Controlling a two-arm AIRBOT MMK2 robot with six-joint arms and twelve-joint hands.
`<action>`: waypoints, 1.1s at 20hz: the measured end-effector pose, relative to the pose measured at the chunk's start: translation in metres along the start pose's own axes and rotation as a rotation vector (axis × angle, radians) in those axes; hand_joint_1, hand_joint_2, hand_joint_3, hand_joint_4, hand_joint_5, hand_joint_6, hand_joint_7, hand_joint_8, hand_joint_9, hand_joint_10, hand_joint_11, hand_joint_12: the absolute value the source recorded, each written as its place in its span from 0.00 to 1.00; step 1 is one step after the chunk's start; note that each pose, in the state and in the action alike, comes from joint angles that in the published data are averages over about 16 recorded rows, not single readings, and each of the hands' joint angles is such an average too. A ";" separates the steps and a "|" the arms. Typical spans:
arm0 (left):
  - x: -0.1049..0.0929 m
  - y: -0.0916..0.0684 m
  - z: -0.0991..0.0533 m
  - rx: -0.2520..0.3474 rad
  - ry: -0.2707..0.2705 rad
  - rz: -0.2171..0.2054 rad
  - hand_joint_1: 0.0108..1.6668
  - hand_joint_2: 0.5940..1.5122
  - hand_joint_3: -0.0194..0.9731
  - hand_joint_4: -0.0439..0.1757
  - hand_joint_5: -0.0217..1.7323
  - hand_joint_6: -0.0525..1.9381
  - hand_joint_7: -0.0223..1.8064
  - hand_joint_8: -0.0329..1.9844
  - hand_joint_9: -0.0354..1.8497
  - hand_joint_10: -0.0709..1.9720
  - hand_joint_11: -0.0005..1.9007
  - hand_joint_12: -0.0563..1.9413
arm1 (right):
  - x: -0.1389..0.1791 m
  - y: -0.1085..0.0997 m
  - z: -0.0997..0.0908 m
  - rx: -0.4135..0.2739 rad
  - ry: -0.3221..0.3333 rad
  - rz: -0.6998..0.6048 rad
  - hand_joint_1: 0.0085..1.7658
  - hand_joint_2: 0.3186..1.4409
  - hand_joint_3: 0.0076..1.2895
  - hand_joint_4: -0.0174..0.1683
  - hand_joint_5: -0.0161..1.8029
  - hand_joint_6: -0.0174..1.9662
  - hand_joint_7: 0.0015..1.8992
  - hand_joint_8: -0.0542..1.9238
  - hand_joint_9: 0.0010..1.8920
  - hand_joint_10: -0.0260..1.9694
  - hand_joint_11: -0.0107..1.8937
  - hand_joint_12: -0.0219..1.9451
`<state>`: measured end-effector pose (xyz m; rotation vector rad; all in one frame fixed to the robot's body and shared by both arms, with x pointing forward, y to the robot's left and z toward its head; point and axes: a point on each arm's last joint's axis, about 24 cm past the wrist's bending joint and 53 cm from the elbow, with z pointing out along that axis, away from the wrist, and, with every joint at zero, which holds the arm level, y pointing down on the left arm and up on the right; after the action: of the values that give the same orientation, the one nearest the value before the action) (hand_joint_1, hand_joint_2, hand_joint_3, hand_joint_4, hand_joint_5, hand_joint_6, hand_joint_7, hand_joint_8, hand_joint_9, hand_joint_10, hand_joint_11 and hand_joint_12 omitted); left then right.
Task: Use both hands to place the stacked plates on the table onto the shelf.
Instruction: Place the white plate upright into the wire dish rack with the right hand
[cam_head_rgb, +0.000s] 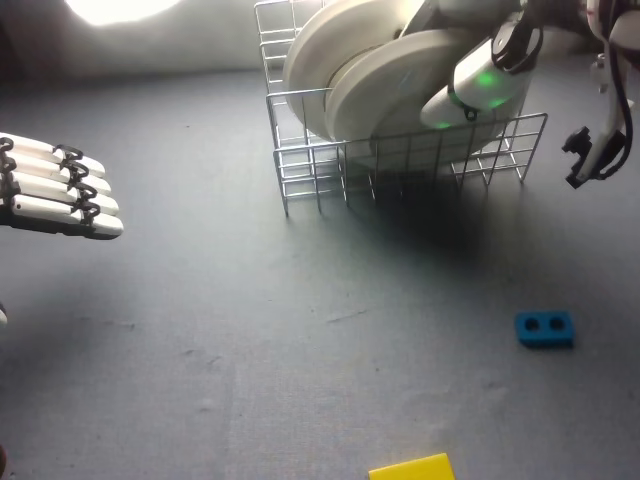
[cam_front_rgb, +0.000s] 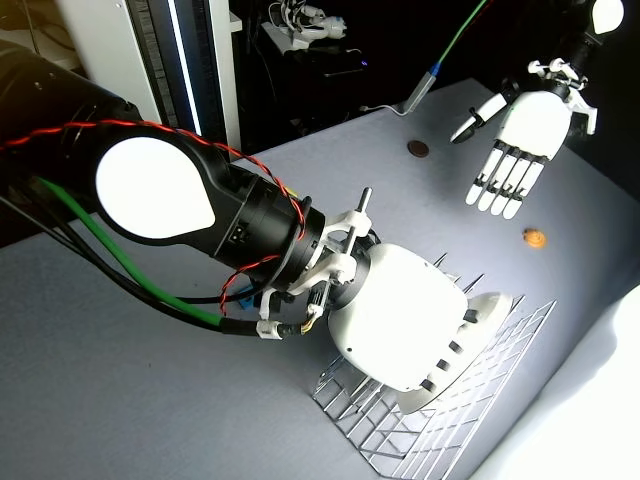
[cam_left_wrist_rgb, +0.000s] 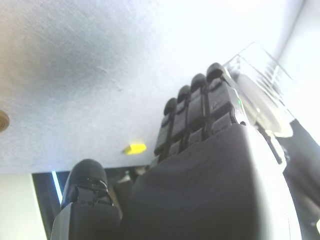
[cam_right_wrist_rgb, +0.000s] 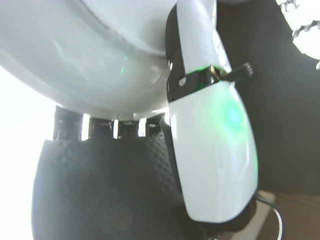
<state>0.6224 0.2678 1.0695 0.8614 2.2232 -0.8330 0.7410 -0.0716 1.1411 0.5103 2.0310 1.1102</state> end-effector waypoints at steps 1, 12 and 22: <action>0.000 0.000 0.000 0.001 0.000 0.001 0.01 0.61 0.03 0.19 0.02 0.04 0.03 0.02 0.03 0.04 0.01 0.03 | 0.001 0.000 0.000 0.000 0.002 -0.001 0.71 0.65 0.01 0.07 0.47 0.54 0.53 0.34 0.57 0.23 0.46 0.55; -0.002 -0.004 0.002 0.014 -0.005 0.006 0.01 0.61 0.04 0.19 0.02 0.04 0.03 0.02 0.03 0.04 0.01 0.03 | 0.004 0.000 0.000 -0.001 0.009 0.005 0.59 0.67 0.01 0.06 0.45 0.19 0.54 0.05 0.54 0.05 0.39 0.61; -0.005 -0.011 0.005 0.035 -0.010 0.012 0.01 0.61 0.03 0.18 0.02 0.04 0.03 0.02 0.03 0.04 0.01 0.03 | -0.017 0.031 -0.012 -0.063 -0.029 -0.009 0.47 0.65 0.01 0.07 0.43 0.04 0.48 0.03 0.49 0.02 0.27 0.63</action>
<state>0.6186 0.2562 1.0737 0.8842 2.1986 -0.8717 0.7425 -0.0727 1.1783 0.4825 1.9651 1.1508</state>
